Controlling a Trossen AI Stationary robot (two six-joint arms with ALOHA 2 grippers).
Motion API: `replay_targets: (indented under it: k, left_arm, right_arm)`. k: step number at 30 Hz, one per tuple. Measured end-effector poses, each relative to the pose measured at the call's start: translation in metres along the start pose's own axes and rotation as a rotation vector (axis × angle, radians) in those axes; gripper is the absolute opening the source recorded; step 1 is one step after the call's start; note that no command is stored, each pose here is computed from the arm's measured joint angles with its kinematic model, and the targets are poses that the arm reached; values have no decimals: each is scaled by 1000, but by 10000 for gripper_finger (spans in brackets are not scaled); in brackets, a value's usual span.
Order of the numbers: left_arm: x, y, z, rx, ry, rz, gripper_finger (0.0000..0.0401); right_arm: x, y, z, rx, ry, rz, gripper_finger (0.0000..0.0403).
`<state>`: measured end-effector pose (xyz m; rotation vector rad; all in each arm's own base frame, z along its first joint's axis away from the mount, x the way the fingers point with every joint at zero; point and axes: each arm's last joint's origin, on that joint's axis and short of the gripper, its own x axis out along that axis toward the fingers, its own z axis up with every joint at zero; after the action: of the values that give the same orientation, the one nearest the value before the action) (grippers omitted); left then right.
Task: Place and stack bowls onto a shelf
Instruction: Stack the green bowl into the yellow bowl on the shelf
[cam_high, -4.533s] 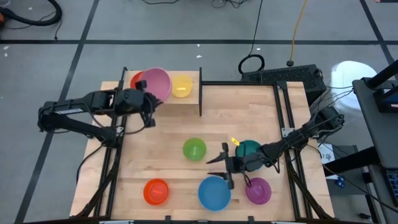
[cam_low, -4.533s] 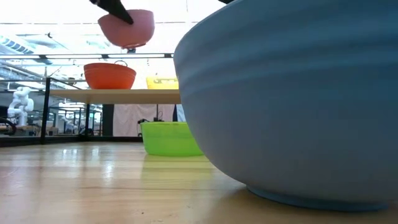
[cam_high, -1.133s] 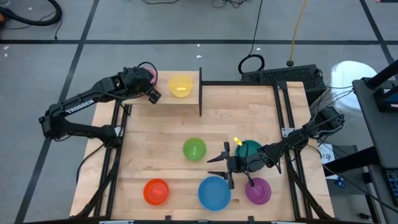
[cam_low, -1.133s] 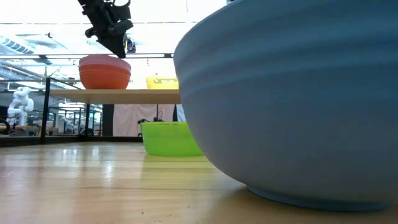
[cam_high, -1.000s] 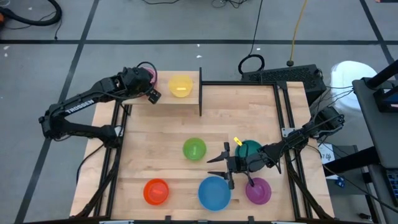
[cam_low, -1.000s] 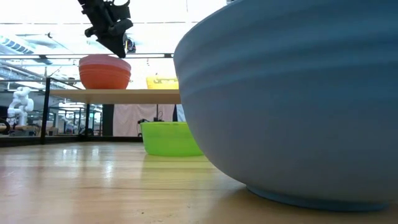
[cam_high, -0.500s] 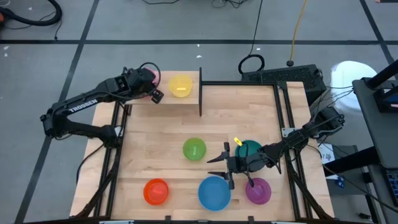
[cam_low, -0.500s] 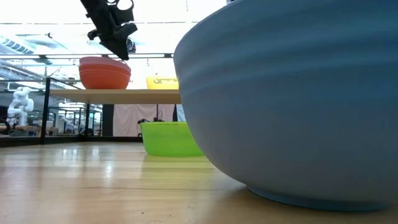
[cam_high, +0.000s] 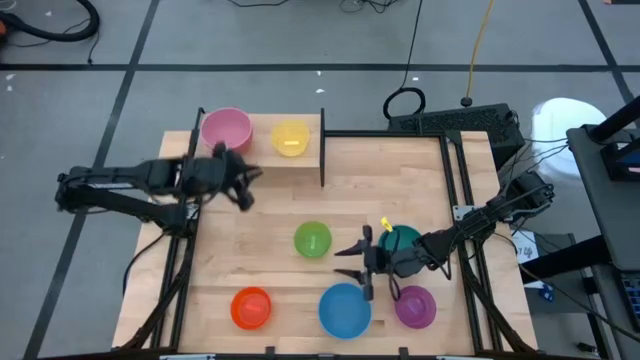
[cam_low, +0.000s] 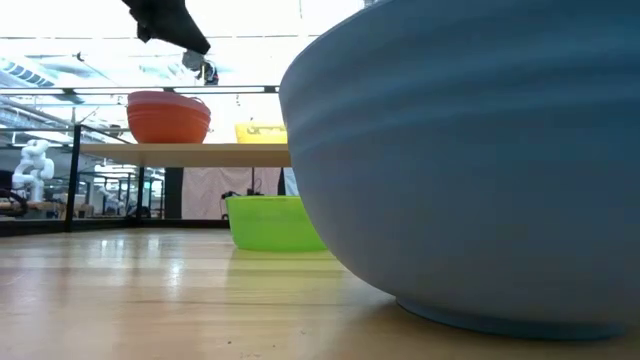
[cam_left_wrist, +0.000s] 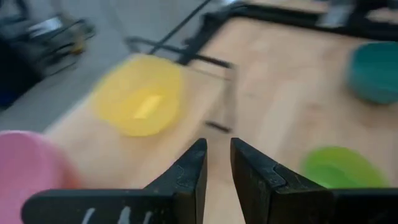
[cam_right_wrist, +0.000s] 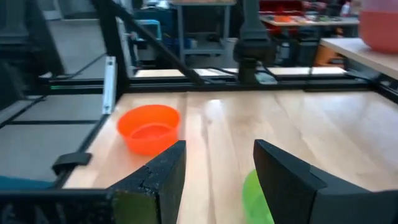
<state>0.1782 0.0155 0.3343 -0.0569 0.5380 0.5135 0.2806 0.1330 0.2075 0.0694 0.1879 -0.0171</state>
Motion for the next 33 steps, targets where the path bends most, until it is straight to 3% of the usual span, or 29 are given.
replay_targets:
  k: [4,8,15,23,28,33]
  left_arm:
    - [0,-28,-27,7,-124,-164,76]
    - [1,-54,-50,91,-245,-303,76]
    - [1,-79,-80,157,-313,-435,76]
    - [6,-85,-113,118,-309,-494,76]
    - [11,-84,-136,59,-289,-486,76]
    - [12,-83,-149,32,-274,-417,76]
  right_arm:
    - [-1,-1,3,22,70,-31,180]
    - [-3,1,21,76,249,-88,180]
    - [-4,10,53,105,480,-129,180]
    - [54,3,50,26,525,-163,180]
    - [92,-3,35,-35,613,-64,180]
    - [108,-13,22,-62,684,-30,180]
